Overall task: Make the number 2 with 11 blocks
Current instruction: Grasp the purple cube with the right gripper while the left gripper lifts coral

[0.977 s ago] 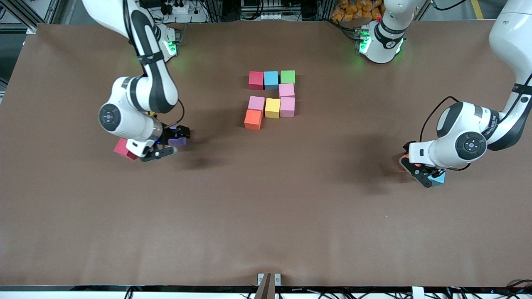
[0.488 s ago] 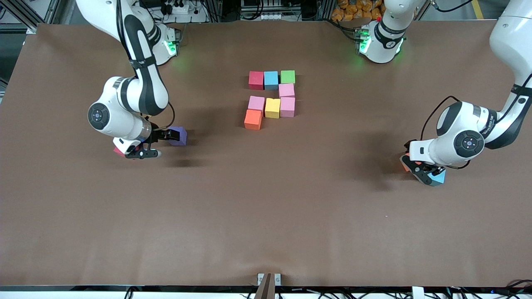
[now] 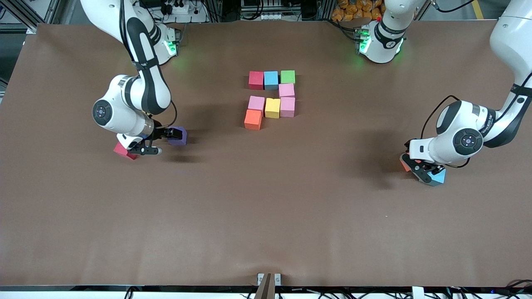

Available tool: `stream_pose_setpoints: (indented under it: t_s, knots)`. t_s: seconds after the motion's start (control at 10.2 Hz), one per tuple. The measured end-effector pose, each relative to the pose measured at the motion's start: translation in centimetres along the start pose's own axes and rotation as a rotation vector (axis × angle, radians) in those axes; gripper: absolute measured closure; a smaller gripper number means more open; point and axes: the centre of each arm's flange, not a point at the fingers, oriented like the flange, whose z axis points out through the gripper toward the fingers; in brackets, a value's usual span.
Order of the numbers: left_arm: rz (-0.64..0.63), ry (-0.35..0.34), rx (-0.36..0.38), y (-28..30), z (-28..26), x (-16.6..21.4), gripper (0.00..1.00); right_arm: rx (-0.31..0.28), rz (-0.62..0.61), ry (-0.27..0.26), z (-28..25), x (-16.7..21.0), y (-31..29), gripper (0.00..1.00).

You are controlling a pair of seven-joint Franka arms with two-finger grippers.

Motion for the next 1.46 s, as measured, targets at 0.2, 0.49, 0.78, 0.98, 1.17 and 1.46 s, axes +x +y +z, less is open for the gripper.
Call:
stream_pose_setpoints:
  t_s: [0.2, 0.49, 0.78, 0.98, 1.17, 1.46]
  knots:
    - [-0.004, 0.015, -0.002, -0.2, 0.7, -0.2, 0.15, -0.016, -0.004, 0.024, 1.0, -0.2, -1.0, 0.0]
    - [-0.059, 0.036, -0.004, -0.4, 1.0, -0.2, 0.39, -0.052, -0.028, 0.039, 2.3, -0.3, -1.3, 0.01]
    - [-0.128, 0.067, 0.006, -0.2, 0.0, 0.9, 0.4, -0.071, -0.124, 0.047, 2.7, -0.1, -1.1, 0.23]
    - [-0.198, 0.13, 0.031, 1.3, -3.5, 4.5, 0.4, -0.069, -0.166, 0.053, 2.4, 0.1, -1.4, 0.42]
    - [-0.281, 0.189, 0.02, 4.2, -6.9, 9.6, 0.4, -0.059, -0.191, 0.076, 1.7, 0.7, -2.6, 0.45]
    - [-0.413, 0.2, -0.049, 11.3, -11.5, 19.0, 0.4, -0.042, -0.177, 0.103, 1.0, 0.8, -6.1, 0.48]
